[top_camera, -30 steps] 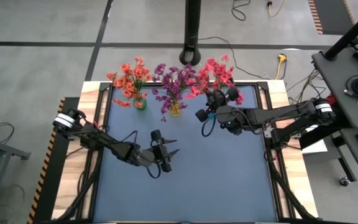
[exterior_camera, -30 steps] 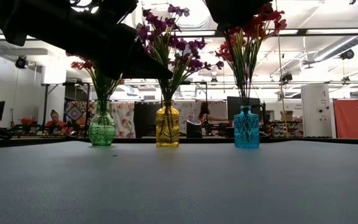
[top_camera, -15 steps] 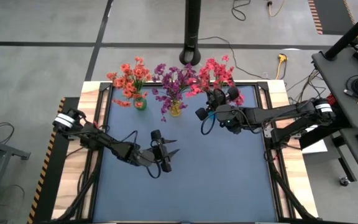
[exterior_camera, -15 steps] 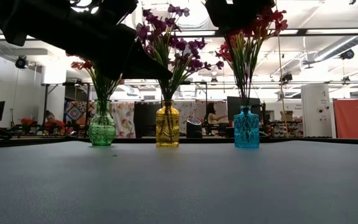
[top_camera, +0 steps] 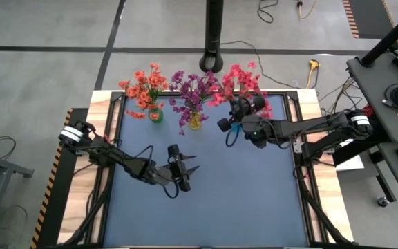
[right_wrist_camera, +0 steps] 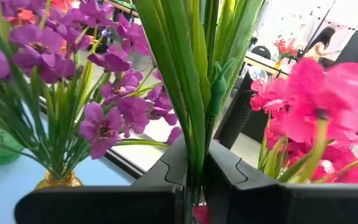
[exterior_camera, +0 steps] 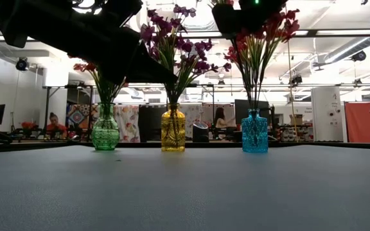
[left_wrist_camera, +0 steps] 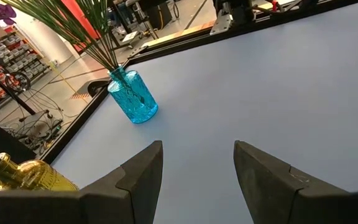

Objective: Sort flowers into vase by color
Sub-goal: Put the pink flowers into the blue vase

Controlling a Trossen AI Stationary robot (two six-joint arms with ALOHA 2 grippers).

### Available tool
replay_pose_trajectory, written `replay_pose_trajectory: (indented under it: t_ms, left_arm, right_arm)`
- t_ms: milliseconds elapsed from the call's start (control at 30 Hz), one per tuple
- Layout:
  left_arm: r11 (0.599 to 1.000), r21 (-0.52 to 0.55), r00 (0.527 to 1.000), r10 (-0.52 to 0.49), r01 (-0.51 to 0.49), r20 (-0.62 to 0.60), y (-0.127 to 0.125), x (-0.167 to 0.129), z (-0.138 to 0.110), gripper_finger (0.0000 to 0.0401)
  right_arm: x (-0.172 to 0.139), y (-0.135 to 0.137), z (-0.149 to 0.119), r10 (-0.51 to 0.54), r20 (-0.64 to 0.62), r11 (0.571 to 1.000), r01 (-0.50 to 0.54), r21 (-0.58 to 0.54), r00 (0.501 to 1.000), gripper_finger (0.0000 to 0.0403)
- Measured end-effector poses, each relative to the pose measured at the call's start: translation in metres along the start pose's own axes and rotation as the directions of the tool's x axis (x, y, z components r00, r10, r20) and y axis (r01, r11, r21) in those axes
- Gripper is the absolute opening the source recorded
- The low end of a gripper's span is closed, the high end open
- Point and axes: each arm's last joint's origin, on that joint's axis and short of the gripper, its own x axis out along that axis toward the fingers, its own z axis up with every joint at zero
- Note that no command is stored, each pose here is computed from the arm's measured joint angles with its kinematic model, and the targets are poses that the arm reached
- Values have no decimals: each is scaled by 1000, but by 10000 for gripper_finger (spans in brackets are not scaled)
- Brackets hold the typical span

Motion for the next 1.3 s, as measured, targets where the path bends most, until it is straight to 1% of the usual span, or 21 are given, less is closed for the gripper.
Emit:
replay_pose_trajectory:
  t_ms: [333, 600, 867, 1300]
  left_arm:
    - [1000, 1, 1000, 0, 0, -2, 0, 0, 0, 181]
    - [1000, 4, 1000, 0, 0, -4, 0, 0, -1, 181]
    - [1000, 4, 1000, 0, 0, -5, 0, 0, -1, 181]
    - [1000, 6, 1000, -1, 1, -6, 0, 0, -1, 181]
  right_arm:
    - [5, -3, 0, -18, -6, 1000, 18, -10, 1000, 22]
    - [8, -4, -5, -30, 3, 999, 30, 22, 1000, 22]
    - [10, -4, -13, -36, 9, 999, 36, 17, 999, 22]
    - [10, -4, -13, -40, 8, 999, 40, 19, 999, 22]
